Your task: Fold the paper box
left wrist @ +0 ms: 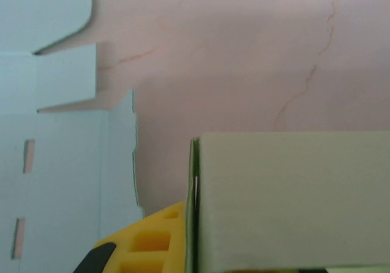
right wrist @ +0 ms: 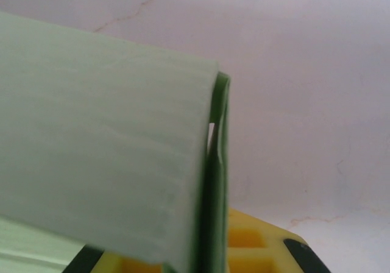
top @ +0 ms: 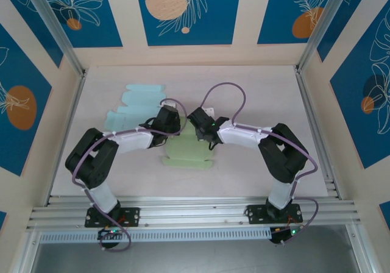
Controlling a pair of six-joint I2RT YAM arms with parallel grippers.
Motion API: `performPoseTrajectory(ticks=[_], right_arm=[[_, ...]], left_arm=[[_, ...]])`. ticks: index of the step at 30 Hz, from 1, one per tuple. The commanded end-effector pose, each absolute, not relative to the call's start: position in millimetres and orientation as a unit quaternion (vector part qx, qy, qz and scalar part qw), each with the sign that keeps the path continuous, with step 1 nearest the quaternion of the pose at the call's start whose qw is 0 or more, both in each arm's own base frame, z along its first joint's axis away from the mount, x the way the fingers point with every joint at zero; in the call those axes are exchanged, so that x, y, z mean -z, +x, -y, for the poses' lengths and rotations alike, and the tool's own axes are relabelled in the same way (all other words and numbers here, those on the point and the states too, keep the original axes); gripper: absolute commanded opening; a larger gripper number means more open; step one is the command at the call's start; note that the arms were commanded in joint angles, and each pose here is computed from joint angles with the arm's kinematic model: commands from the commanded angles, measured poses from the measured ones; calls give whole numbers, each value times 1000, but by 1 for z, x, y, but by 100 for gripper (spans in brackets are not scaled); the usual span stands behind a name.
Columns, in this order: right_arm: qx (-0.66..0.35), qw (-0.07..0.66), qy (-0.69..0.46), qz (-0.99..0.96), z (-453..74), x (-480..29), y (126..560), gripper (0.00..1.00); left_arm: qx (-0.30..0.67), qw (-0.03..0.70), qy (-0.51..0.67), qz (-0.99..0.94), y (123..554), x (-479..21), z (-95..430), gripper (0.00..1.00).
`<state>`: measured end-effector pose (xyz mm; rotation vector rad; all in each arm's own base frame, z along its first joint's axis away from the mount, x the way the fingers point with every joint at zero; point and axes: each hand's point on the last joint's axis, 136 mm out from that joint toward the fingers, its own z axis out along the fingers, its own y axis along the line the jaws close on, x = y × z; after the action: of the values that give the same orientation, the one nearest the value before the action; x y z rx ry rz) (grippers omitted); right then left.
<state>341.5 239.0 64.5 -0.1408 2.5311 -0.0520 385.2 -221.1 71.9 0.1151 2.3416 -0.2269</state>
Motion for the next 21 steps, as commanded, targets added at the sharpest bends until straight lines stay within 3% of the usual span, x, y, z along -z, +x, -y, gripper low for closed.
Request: performPoseTrajectory(ticks=[1,5,11,15,18,21], right_arm=[[89,247,-68,-963,-214,-46,324,15],[106,234,-71,-964,-212,-37,329,21],[181,228,-69,-954,-194,-36,340,21],[230,219,-55,-947,-170,-35,337,7],[242,212,-48,-946,-160,-33,333,2],[215,211,-57,-952,-172,-28,330,1]], left_arm=[[102,360,25,-927,378,-78,218,0],[105,343,26,-933,374,-65,220,0],[80,344,20,-935,376,-61,212,0],[65,348,5,-935,378,-61,204,0],[70,350,1,-934,380,-64,204,0],[111,351,5,-930,379,-69,218,13]])
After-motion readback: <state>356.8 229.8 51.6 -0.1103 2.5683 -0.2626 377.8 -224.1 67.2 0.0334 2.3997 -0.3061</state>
